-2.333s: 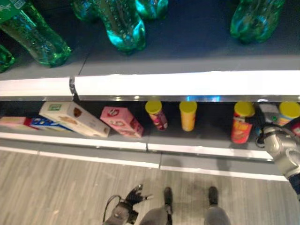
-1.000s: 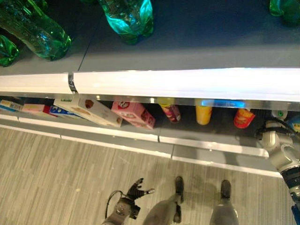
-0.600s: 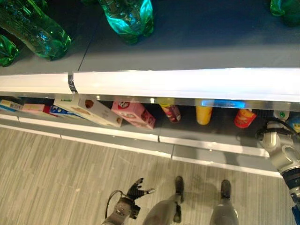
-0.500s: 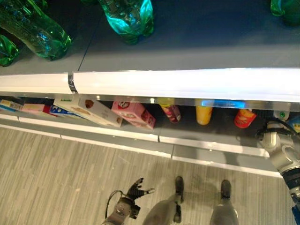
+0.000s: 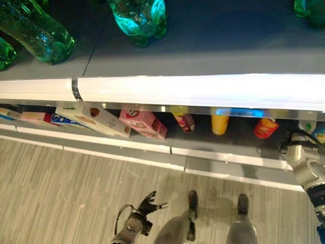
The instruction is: Put the goods on the table back onto the shelves and tidy them up.
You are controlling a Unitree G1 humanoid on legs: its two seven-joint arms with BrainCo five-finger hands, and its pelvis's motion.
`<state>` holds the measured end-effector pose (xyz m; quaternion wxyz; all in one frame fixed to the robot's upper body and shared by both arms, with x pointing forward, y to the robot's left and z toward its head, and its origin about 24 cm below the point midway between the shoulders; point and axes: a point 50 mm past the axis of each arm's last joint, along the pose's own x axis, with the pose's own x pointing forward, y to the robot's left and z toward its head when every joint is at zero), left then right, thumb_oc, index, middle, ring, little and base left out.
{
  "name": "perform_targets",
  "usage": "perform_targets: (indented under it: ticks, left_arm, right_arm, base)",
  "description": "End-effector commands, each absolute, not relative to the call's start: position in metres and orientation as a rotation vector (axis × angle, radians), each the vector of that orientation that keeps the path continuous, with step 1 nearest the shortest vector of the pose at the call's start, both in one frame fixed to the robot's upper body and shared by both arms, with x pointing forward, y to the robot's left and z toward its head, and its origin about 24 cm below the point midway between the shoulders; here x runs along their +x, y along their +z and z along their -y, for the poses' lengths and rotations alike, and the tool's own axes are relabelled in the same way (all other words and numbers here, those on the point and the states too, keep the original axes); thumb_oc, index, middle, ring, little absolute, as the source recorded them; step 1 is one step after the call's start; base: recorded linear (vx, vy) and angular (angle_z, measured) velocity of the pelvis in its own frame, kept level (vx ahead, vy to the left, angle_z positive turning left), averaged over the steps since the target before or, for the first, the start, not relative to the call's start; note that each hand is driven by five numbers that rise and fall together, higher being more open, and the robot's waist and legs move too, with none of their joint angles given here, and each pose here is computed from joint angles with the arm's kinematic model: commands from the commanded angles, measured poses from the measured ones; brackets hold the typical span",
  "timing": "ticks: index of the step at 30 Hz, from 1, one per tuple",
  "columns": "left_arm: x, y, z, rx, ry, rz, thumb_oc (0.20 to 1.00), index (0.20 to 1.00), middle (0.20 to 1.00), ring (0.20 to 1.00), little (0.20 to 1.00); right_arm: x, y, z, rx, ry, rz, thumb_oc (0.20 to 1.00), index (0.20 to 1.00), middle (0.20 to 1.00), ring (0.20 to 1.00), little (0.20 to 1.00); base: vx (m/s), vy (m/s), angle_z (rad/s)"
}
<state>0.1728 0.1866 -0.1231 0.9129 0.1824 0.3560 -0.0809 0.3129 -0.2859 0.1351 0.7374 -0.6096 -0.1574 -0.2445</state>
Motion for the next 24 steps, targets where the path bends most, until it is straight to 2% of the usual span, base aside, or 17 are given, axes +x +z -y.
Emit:
perform_targets:
  ticks: [1,20,21,22,24]
  left_arm:
    - [0.182,-0.116,-0.204,0.458,-0.143,-0.703,1.0,1.0,1.0,1.0,1.0]
    - [0.182,-0.117,-0.207,0.467,-0.137,-0.71,1.0,1.0,1.0,1.0,1.0]
    - [0.182,-0.117,-0.207,0.467,-0.136,-0.71,1.0,1.0,1.0,1.0,1.0]
    - [0.182,-0.117,-0.207,0.469,-0.134,-0.711,1.0,1.0,1.0,1.0,1.0]
    - [0.182,-0.117,-0.209,0.474,-0.133,-0.713,1.0,1.0,1.0,1.0,1.0]
  right_arm:
    - [0.314,0.142,0.288,-1.32,-0.578,0.37,0.2,0.2,0.2,0.2,0.2]
    - [0.31,0.132,0.281,-1.302,-0.529,0.362,0.2,0.2,0.2,0.2,0.2]
    - [0.31,0.132,0.28,-1.302,-0.523,0.363,0.219,0.219,0.219,0.219,0.219]
    - [0.311,0.131,0.279,-1.3,-0.518,0.361,1.0,1.0,1.0,1.0,1.0]
    - [0.311,0.129,0.276,-1.296,-0.501,0.361,1.0,1.0,1.0,1.0,1.0]
  base:
    - [0.0,0.0,0.0]
    - [0.0,0.0,-0.02]
    - [0.0,0.0,0.0]
    - [0.0,0.0,0.0]
    - [0.0,0.0,0.0]
